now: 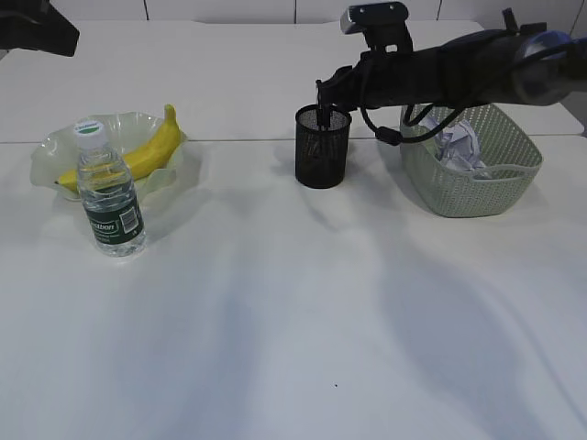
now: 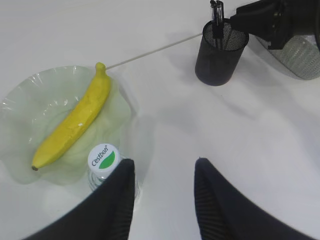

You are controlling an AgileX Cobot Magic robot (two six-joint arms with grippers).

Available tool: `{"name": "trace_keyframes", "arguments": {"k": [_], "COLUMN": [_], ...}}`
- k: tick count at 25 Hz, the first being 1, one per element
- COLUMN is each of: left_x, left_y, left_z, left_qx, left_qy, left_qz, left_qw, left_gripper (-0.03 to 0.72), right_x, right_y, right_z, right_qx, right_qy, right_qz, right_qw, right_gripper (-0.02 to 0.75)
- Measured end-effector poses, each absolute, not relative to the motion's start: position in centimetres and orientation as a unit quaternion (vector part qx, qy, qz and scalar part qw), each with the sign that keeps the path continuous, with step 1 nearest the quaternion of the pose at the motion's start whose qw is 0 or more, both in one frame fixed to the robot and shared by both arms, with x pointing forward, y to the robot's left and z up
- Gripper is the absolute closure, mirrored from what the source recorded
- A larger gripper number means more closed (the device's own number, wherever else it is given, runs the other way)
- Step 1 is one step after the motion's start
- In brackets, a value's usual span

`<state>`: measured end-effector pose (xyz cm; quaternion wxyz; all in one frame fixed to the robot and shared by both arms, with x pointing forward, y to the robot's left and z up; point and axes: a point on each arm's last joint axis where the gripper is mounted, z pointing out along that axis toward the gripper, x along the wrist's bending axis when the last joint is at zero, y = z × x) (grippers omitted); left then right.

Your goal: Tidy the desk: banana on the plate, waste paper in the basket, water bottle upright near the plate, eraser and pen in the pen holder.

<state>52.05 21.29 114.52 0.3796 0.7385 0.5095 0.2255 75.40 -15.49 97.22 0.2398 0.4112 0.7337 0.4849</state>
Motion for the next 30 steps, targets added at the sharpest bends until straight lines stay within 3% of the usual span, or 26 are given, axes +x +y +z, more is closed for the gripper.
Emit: {"name": "trace_keyframes", "arguments": {"k": [6,12,21,30], "left_x": [52.1,52.1,52.1,52.0], "left_y": [21.3,21.3,21.3,21.3], "left_z": [114.5,114.5,114.5,114.5], "left_qx": [0.739,0.738,0.737,0.72], "left_qy": [0.509,0.509,0.511,0.537], "left_qz": [0.226,0.227,0.226,0.21], "left_qw": [0.379,0.38,0.38,0.386], "left_gripper": [0.399,0.4,0.4,0.4], "right_x": [74.1,71.6,67.6,66.2], "right_y": [-15.5,-16.7,-18.3,-19.5], "right_z": [99.8,101.1,107.1,106.4], "right_qx": [0.401,0.456,0.531,0.598], "right_qy": [0.761,0.804,0.787,0.773], "right_qz": [0.461,0.35,0.289,0.194], "right_qw": [0.219,0.155,0.124,0.089], "right_gripper": [0.521,0.52,0.52,0.519]}}
